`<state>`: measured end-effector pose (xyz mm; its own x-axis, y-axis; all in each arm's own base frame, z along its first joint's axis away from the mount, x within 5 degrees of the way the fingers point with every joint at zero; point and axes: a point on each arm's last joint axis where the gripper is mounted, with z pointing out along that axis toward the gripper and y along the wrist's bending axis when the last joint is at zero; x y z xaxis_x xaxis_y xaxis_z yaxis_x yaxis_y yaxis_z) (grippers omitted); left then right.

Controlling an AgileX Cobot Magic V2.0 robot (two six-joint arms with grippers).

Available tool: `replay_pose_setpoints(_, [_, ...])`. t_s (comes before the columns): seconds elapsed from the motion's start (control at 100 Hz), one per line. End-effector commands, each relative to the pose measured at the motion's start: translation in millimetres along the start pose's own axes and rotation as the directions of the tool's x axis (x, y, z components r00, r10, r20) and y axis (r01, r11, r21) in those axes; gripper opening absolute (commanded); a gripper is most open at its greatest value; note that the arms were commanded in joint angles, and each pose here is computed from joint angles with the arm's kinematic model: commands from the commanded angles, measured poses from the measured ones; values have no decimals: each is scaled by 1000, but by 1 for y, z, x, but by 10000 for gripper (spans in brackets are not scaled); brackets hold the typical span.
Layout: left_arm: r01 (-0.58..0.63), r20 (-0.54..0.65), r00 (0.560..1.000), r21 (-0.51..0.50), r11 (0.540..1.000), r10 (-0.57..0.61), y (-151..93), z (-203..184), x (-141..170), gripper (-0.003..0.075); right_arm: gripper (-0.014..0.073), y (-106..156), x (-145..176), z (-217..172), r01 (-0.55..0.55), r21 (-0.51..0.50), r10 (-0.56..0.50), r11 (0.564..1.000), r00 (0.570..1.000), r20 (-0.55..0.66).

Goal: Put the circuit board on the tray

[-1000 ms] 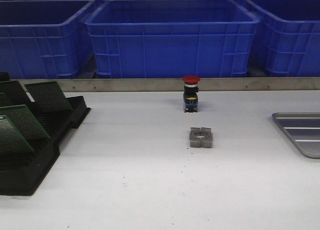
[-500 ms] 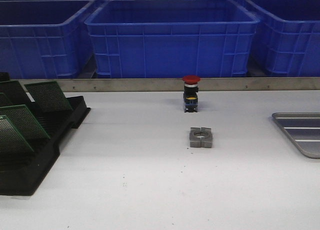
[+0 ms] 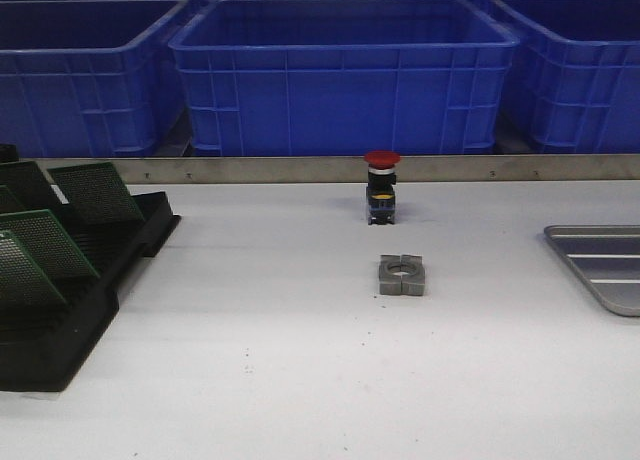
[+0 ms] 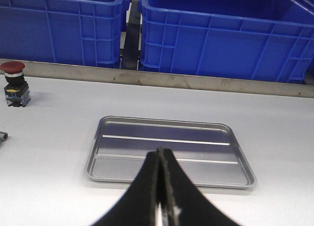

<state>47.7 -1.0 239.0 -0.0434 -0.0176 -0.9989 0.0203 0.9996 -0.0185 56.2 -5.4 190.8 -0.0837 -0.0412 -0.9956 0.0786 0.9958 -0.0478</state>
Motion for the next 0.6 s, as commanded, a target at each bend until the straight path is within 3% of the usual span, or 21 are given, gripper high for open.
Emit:
replay_pose_setpoints(0.0, [-13,18,1000,-9,1000,13,0,-3,-34,-18,-59,0,-7,-2,8,2,-8,1000,996,87])
replay_pose_setpoints(0.17, [-100,-255,963,-46,994,85,5,6,-58,-17,-59,0,-7,-2,8,2,-8,1000,996,87])
replay_pose_setpoints(0.32, [-151,-363,922,-11,988,137,4,27,-73,1,-59,0,-7,-2,8,2,-8,1000,996,87])
replay_pose_setpoints(0.47, [-249,-420,863,126,960,279,-3,52,-79,181,-59,0,-7,-2,8,2,-8,1000,996,87])
replay_pose_setpoints(0.59, [-356,-436,782,274,893,445,-8,73,-75,324,-59,0,-7,-2,8,2,-8,1000,996,87])
